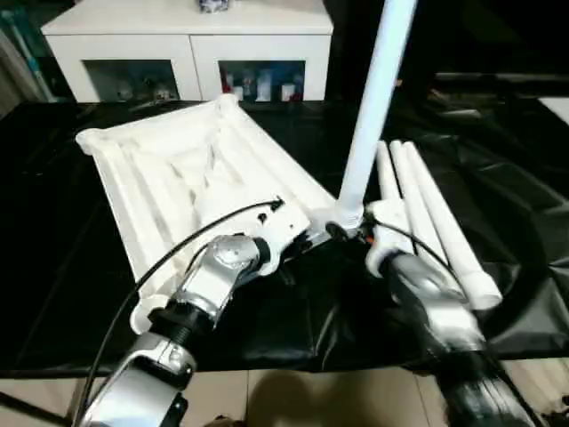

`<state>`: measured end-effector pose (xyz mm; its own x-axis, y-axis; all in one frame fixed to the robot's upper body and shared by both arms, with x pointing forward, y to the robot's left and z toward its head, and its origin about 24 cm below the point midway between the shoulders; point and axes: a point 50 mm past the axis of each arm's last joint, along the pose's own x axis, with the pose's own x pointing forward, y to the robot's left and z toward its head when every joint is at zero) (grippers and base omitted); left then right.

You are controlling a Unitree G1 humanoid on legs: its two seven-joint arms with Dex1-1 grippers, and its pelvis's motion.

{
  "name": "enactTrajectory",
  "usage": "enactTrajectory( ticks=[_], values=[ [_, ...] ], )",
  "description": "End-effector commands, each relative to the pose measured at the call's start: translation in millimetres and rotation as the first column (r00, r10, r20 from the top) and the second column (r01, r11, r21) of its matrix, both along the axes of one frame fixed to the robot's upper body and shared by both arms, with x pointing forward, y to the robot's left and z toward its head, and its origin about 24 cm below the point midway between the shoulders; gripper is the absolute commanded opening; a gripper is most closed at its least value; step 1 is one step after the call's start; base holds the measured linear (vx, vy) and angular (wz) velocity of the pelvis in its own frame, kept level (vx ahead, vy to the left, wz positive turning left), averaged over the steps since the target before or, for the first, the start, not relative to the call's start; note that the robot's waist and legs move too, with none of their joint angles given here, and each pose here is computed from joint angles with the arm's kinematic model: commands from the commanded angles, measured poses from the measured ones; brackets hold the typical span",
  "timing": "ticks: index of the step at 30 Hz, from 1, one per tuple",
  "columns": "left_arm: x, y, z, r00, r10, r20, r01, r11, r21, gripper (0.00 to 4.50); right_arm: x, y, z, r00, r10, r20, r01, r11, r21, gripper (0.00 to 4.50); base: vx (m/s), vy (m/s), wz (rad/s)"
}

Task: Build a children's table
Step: Rotate leg to tighten, then rotate table base

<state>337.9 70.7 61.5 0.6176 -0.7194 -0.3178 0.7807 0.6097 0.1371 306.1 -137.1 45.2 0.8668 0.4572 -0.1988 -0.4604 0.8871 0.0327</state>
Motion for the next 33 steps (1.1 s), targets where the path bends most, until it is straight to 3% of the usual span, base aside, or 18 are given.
enactTrajectory(
  ticks=[1, 5, 7, 10, 11, 13, 14, 15, 17, 20, 21, 22, 25, 26, 27, 28, 31, 33],
  values=[
    [5.7, 12, 23.8, 0.996, 0.048, 0.079, -0.045, 0.998, -0.045, 0.91, -3.0, 6.5, 13.0, 0.996, 0.088, 0.034, -0.088, 0.996, -0.002, 3.91, 0.051, -0.004, -0.04],
    [11.1, 39, 41.7, 0.981, 0.15, 0.122, -0.146, 0.988, -0.045, 1.06, -8.1, 10.8, 18.9, 0.987, 0.161, 0.023, -0.16, 0.987, -0.027, 3.91, 0.046, -0.004, -0.03],
    [15.3, 65, 52.4, 0.956, 0.253, 0.146, -0.252, 0.967, -0.024, 1.41, -9.8, 15.5, 19.4, 0.981, 0.192, 0.006, -0.191, 0.98, -0.047, 3.91, 0.0, 0.0, 0.0],
    [17.6, 98, 62.6, 0.909, 0.377, 0.178, -0.387, 0.922, 0.025, 1.45, -11.0, 20.3, 19.8, 0.981, 0.194, -0.022, -0.194, 0.979, -0.055, 3.91, 0.0, 0.0, 0.0],
    [17.6, 98, 62.6, 0.909, 0.377, 0.178, -0.387, 0.922, 0.025, 1.64, -11.0, 20.3, 19.8, 0.981, 0.194, -0.022, -0.194, 0.979, -0.055, 3.91, 0.0, 0.0, 0.0],
    [12.4, 139, 67.4, 0.852, 0.459, 0.251, -0.508, 0.841, 0.185, 1.83, -10.2, 21.7, 15.9, 0.981, 0.179, -0.072, -0.186, 0.978, -0.09, 3.91, 0.0, 0.0, 0.0],
    [5.9, 168, 69.6, 0.801, 0.518, 0.301, -0.595, 0.75, 0.291, 1.88, -10.4, 21.8, 13.7, 0.979, 0.179, -0.099, -0.19, 0.974, -0.121, 3.91, -0.052, -0.002, -0.02],
    [3.3, 177, 70.1, 0.781, 0.541, 0.313, -0.623, 0.716, 0.315, 1.96, -10.8, 21.9, 13.4, 0.978, 0.182, -0.104, -0.194, 0.973, -0.128, 3.91, 0.0, 0.0, 0.0],
    [1.3, 184, 70.8, 0.765, 0.557, 0.322, -0.642, 0.693, 0.328, 2.21, -11.1, 22.1, 13.0, 0.977, 0.184, -0.11, -0.197, 0.972, -0.129, 3.91, 0.0, 0.0, 0.0],
    [-11.0, 209, 65.3, 0.743, 0.588, 0.32, -0.666, 0.6, 0.443, 2.29, -9.3, 22.5, 9.3, 0.975, 0.166, -0.145, -0.19, 0.967, -0.172, 3.91, 0.0, 0.0, 0.0],
    [-20.0, 222, 57.3, 0.75, 0.588, 0.303, -0.643, 0.541, 0.543, 2.31, -7.0, 24.6, 6.4, 0.974, 0.154, -0.163, -0.184, 0.964, -0.192, 3.91, 0.0, 0.0, 0.0],
    [-22.8, 226, 54.8, 0.752, 0.588, 0.297, -0.633, 0.521, 0.572, 2.45, -6.2, 25.3, 5.5, 0.974, 0.15, -0.168, -0.182, 0.963, -0.2, 3.91, 0.0, 0.0, 0.0],
    [-31.5, 232, 46.4, 0.771, 0.587, 0.245, -0.586, 0.504, 0.634, 2.69, -4.4, 29.5, 2.7, 0.972, 0.144, -0.184, -0.18, 0.963, -0.2, 3.91, 0.0, 0.0, 0.0],
    [-40.4, 234, 35.6, 0.8, 0.576, 0.168, -0.514, 0.514, 0.687, 2.76, -2.3, 34.4, -0.4, 0.97, 0.146, -0.195, -0.183, 0.964, -0.193, 3.91, 0.0, 0.0, 0.0],
    [-40.4, 234, 35.6, 0.8, 0.576, 0.168, -0.514, 0.514, 0.687, 2.88, -2.3, 34.4, -0.4, 0.97, 0.146, -0.195, -0.183, 0.964, -0.193, 3.91, 0.0, 0.0, 0.0],
    [-48.5, 232, 27.5, 0.82, 0.563, 0.102, -0.452, 0.528, 0.718, 2.88, -0.1, 38.6, -2.4, 0.969, 0.144, -0.201, -0.183, 0.963, -0.196, 3.91, 0.0, 0.0, 0.0],
    [-53.9, 229, 21.7, 0.829, 0.557, 0.053, -0.416, 0.55, 0.725, 3.19, 2.9, 42.2, -3.4, 0.971, 0.137, -0.197, -0.176, 0.965, -0.195, 3.91, 0.0, 0.0, 0.0],
    [-59.9, 222, 14.1, 0.845, 0.535, -0.023, -0.354, 0.589, 0.727, 3.29, 8.1, 47.1, -5.3, 0.972, 0.13, -0.195, -0.168, 0.966, -0.198, 3.91, 0.0, 0.0, 0.0]
  ],
)
